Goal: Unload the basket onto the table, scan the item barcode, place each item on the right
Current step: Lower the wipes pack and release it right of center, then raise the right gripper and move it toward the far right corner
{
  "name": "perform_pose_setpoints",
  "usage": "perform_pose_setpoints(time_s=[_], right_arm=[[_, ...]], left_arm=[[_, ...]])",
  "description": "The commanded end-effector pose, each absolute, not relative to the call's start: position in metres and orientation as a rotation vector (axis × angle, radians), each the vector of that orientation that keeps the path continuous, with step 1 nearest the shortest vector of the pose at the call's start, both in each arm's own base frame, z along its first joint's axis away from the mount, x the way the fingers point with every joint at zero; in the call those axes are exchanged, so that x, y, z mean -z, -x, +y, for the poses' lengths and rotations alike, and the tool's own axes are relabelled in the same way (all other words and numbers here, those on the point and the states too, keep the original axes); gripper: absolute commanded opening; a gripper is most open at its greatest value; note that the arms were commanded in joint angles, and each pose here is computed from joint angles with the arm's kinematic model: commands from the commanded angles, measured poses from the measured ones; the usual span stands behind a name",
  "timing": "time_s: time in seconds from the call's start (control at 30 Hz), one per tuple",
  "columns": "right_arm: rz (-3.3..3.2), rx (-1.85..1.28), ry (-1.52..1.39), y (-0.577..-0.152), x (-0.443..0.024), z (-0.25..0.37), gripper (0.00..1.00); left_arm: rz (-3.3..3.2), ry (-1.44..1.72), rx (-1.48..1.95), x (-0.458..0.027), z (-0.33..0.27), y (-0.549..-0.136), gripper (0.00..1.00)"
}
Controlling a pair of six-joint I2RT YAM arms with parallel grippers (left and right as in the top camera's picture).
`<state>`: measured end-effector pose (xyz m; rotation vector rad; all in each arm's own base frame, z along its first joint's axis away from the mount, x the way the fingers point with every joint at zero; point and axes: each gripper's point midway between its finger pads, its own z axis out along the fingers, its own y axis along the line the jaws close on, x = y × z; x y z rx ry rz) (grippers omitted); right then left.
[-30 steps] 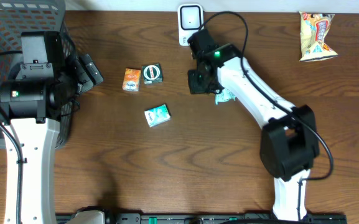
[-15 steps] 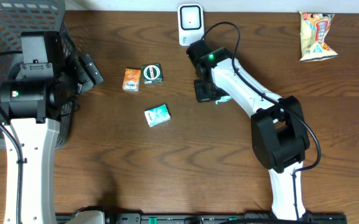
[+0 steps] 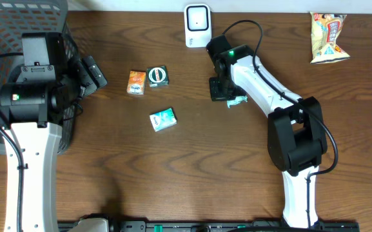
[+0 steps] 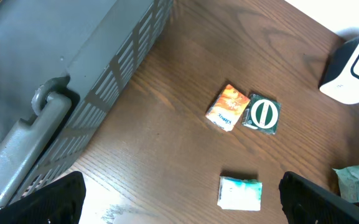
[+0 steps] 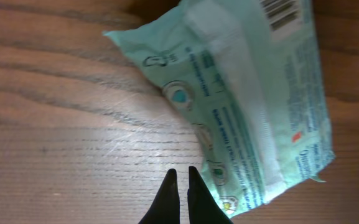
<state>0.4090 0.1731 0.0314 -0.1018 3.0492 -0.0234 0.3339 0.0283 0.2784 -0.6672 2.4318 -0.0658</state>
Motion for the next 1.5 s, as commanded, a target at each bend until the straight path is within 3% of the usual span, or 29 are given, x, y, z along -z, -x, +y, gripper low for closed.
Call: perform_pose_setpoints(time_s=[0.0, 0.43, 0.8, 1.1, 1.2, 1.47], right_arm=[[3.078, 0.001, 0.149, -0.402, -0.025, 0.174, 0.01], [3.130, 0.085, -0.088, -0.400, -0.006, 0.118, 0.01], [3.068, -0.019, -0.215, -0.427, -0.053, 0.070, 0.01], [2.968, -0.080, -0.135, -0.433, -0.096, 0.073, 0.16], [2.965, -0.081, -0.136, -0.433, -0.096, 0.072, 0.39], [2.961, -0.127, -0.132, -0.434, -0.099, 0.078, 0.38]], left_arm=[[2.422, 0.685, 0.062, -0.280, 0.031, -0.332, 0.98], [2.422, 0.684, 0.062, -0.280, 0.031, -0.332, 0.98], [2.422, 0.685, 0.062, -0.280, 0.031, -0.332, 0.98], [2.422, 0.685, 0.062, -0.280, 0.031, -0.332, 0.98], [2.422, 0.684, 0.062, -0.280, 0.031, -0.332, 0.98], [2.422, 0.685, 0.062, -0.280, 0.031, -0.332, 0.98]])
